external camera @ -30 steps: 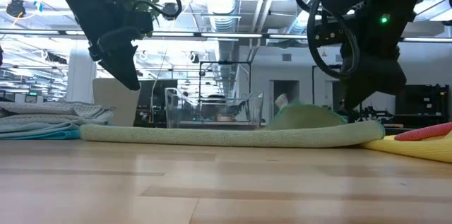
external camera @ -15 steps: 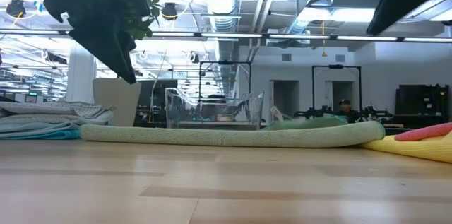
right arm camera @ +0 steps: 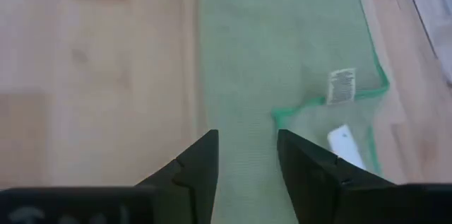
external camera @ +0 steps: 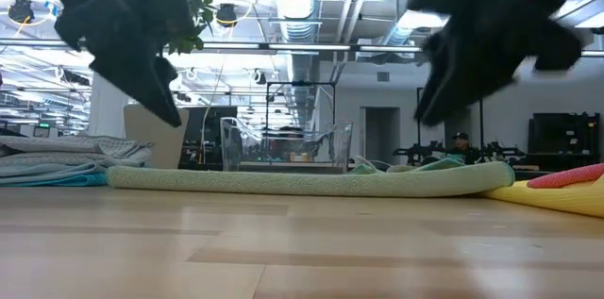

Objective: Fold microfiber towels
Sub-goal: Fold the light green microfiber cloth

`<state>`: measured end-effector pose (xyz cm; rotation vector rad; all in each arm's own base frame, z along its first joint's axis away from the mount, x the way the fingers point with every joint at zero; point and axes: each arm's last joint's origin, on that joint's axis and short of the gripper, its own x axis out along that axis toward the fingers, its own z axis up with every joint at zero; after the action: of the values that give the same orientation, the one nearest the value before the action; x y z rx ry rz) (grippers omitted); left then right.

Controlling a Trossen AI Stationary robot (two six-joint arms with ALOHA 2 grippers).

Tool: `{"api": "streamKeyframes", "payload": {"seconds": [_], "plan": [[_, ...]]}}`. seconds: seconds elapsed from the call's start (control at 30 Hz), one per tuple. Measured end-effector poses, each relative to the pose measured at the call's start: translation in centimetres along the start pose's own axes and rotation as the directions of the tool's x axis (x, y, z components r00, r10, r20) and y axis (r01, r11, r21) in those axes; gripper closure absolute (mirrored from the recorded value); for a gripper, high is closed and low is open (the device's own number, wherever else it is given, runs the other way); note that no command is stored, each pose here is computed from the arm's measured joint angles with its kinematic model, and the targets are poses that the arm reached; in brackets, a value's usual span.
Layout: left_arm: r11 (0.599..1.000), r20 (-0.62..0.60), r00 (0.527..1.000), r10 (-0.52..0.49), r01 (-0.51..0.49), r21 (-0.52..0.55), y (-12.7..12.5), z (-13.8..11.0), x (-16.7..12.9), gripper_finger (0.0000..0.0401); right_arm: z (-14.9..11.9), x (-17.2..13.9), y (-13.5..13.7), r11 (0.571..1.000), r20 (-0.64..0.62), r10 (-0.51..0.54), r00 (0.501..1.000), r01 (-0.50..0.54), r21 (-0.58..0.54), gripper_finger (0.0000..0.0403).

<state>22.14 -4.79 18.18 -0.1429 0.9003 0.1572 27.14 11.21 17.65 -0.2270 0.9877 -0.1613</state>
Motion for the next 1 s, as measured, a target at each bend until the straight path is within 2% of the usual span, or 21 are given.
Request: {"api": "streamKeyframes", "payload": {"seconds": [0.17, 0.33, 0.43, 0.73, 0.93, 1.0], "plan": [[0.999, -0.003, 1.000, -0.015, 0.015, -0.034, 0.1, -0.9, 0.5, 0.0193, 0.0, 3.6, -0.7, 0.996, -0.053, -0.029, 0.998, 0.025, -0.081, 0.0221], [0.999, -0.005, 1.000, -0.019, 0.019, -0.031, 0.0, -1.0, 0.5, 0.0193, -0.4, 5.9, -1.8, 0.998, -0.125, -0.024, 0.992, 0.017, -0.055, 0.0226], [1.000, -0.004, 1.000, -0.017, 0.017, -0.027, 0.0, -1.0, 0.5, 0.0193, -0.5, 6.4, -2.4, 0.999, -0.148, -0.020, 0.989, 0.016, -0.028, 0.0246], [1.000, -0.001, 1.000, -0.009, 0.009, -0.012, 0.1, -1.0, 0.5, 0.0193, -0.1, 5.5, -3.4, 1.000, -0.140, -0.014, 0.990, 0.013, -0.004, 0.0387], [1.000, 0.003, 1.000, -0.002, 0.002, -0.013, 0.1, -1.0, 0.5, 0.0193, 0.0, 3.7, -4.8, 0.998, -0.147, -0.060, 0.987, 0.064, 0.022, 0.0382], [1.000, 0.004, 1.000, -0.002, 0.002, -0.013, 0.1, -1.0, 0.5, 0.0193, 0.2, 3.0, -5.2, 0.998, -0.129, -0.050, 0.990, 0.054, 0.022, 0.0384]]}}
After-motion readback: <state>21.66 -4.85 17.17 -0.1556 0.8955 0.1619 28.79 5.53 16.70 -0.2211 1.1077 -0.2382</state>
